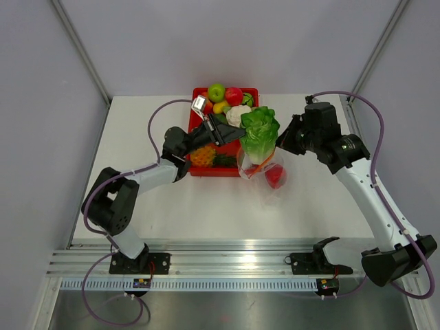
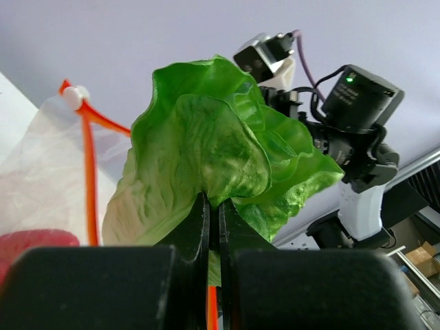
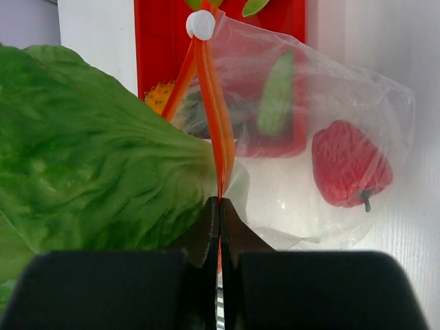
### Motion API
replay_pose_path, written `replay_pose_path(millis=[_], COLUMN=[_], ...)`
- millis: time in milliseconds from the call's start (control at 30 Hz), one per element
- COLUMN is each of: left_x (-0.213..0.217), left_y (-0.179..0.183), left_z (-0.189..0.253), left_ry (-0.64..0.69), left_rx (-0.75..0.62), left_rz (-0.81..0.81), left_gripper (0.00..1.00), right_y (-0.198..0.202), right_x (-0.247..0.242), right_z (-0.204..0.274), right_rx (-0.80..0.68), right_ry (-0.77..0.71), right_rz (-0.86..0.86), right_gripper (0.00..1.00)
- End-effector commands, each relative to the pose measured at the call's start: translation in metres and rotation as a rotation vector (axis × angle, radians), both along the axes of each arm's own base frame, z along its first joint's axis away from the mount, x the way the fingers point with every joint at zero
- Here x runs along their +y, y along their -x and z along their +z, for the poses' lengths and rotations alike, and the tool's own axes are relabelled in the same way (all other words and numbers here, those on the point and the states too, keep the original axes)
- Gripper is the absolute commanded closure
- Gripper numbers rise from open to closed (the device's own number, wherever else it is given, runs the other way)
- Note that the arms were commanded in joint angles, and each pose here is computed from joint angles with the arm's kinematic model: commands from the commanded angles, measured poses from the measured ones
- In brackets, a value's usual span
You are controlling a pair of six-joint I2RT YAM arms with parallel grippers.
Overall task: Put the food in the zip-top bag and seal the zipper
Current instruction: Place the fake vegetable in the zipper food storage bag.
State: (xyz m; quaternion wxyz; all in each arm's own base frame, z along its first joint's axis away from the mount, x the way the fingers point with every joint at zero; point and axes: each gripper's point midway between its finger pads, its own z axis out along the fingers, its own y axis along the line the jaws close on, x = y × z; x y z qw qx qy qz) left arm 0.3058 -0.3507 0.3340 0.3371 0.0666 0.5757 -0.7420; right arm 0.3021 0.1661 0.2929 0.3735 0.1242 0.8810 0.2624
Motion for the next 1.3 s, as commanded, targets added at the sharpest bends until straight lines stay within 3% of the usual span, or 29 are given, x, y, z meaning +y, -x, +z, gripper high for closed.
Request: replay_pose_path(millis=[0,233,367,667,933,1267], left_x=[0.004,0.006,0.007,0.010,0.010,-0.005], left_y=[0.004,0.006,0.015,0.038,0.034,0.021], left_z=[0.014,0.002,0.005,-0.023,-0.050,-0.036], left_ry=[0.044,0.020,0.030,-0.118,-0.187,-0.145], left_rx=[-0.119,-0.160,-0.255,-0.388,-0.340,-0.313], left_rz=[0.042,0.068,0.065,0.017,0.028,0.088], left_gripper=[1.00,1.00,1.00,1.00,1.00,1.00], right_y=[-0.001,-0.001,-0.001,0.000,0.000,0.006], right_x=[0.011,0.017,0.022,0.023,0.034,0.044], right_z=[0.021,0.022,0.021,0.026,0.034,0.039], right_rx=[-0.063,-0.061,-0.055,-0.053,-0.055,-0.043], right_ry=[-0.075,-0.109,-0.139,-0.167,-0.242,-0.317], right_rz=[0.028,0.037,0.047,0.035,0.065,0.093], right_gripper=[1.00,1.00,1.00,1.00,1.00,1.00])
